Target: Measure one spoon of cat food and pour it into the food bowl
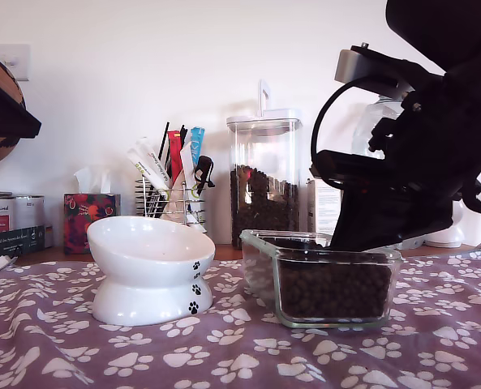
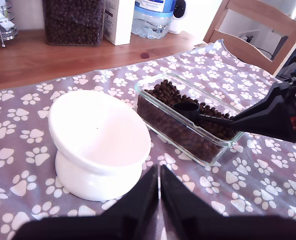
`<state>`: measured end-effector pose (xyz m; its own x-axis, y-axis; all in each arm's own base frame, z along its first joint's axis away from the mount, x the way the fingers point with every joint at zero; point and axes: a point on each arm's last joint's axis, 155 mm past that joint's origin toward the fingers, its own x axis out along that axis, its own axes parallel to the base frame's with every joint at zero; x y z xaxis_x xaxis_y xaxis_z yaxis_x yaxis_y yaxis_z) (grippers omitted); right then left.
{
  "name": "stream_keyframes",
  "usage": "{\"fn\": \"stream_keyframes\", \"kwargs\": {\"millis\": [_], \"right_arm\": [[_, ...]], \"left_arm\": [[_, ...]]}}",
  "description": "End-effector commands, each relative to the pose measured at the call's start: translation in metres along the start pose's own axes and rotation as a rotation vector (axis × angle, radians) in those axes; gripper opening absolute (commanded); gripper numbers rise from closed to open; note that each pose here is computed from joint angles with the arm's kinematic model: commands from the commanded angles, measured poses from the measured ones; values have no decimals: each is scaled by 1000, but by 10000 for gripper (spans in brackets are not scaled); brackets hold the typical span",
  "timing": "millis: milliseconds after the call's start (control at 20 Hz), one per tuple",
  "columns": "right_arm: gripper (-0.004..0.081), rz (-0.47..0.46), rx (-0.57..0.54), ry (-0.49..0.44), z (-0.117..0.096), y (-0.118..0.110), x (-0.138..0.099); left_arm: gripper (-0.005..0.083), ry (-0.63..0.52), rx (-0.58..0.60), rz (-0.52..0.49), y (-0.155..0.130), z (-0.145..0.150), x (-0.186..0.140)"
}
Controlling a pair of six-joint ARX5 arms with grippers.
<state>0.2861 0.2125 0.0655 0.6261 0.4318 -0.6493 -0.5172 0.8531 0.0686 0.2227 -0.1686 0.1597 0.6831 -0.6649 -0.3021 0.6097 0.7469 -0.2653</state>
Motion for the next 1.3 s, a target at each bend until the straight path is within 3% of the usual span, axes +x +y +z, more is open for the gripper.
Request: {"fn": "stream_keyframes", "kwargs": {"millis": [0,350,600,750,1050,1250], "right_arm": [[-6,-5,-13,36,-12,-1,4],[-12,-75,-47,14,-4,-13,4],[-12,-98,-162,-13,24,-15,-1],[-12,-97,-262,19,35,-13,-6],[-12,-83,-579,101,56,-11,-22],[-12,-158,-926,164,66,-28,-31]], "left_arm": [[-19,-6,7,1,0,1,0],[-19,-5,6,1,0,1,0],[-19,-6,7,1,0,1,0],[-19,-6,7,1,0,1,0],[-19,-6,6,1,0,1,0],[-19,-6,6,1,0,1,0]]}}
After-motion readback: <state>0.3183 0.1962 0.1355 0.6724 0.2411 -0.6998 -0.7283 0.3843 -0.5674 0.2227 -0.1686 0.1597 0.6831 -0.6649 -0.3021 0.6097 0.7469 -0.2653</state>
